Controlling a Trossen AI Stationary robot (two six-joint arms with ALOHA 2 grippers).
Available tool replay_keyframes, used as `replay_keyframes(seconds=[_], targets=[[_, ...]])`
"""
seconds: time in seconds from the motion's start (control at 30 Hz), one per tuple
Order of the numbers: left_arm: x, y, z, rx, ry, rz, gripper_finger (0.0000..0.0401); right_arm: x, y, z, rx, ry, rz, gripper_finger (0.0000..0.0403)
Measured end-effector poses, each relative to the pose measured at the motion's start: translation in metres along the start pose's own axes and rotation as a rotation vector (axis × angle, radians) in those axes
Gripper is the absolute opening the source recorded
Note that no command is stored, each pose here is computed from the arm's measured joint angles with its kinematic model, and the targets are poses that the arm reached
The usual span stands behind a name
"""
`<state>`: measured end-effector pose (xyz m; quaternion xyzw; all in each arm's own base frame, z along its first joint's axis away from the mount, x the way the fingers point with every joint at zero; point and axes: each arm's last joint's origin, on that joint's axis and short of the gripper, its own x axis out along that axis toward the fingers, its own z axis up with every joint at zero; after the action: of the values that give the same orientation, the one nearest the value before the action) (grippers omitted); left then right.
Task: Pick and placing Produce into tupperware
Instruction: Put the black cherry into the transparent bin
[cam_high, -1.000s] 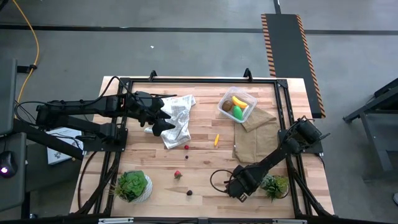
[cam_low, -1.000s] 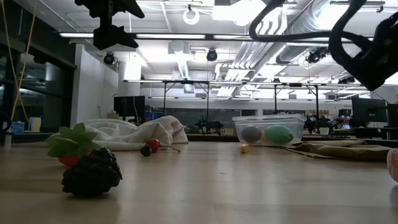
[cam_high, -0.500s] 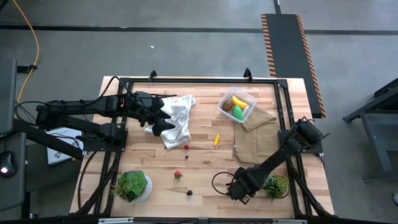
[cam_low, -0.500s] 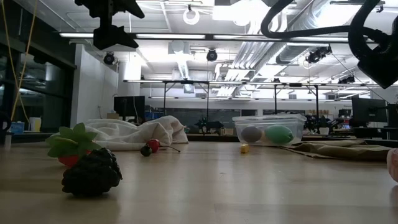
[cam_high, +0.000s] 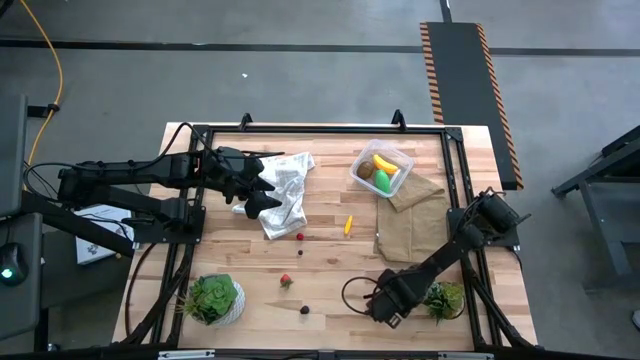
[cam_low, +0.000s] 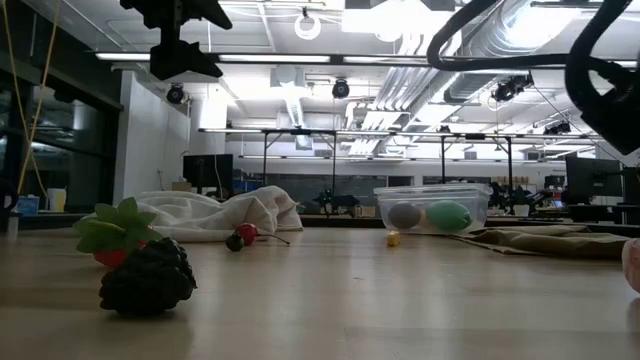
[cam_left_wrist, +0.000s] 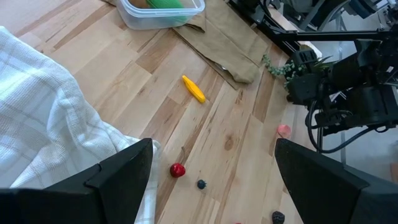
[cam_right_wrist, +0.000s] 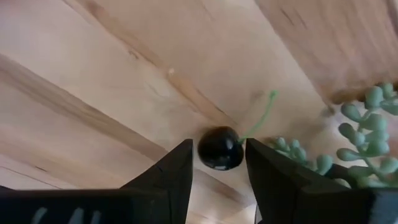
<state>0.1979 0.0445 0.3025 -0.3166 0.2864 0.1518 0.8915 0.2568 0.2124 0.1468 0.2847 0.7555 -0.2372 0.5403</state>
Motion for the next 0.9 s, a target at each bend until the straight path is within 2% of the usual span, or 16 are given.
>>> replay_keyframes(seconds=[0.9], targets=[[0.0, 0.0011, -0.0018, -0.002, 0.018, 0.011, 0.0328, 0.0001, 0.0012, 0.0, 0.016, 0.012, 0.013, 0.014]])
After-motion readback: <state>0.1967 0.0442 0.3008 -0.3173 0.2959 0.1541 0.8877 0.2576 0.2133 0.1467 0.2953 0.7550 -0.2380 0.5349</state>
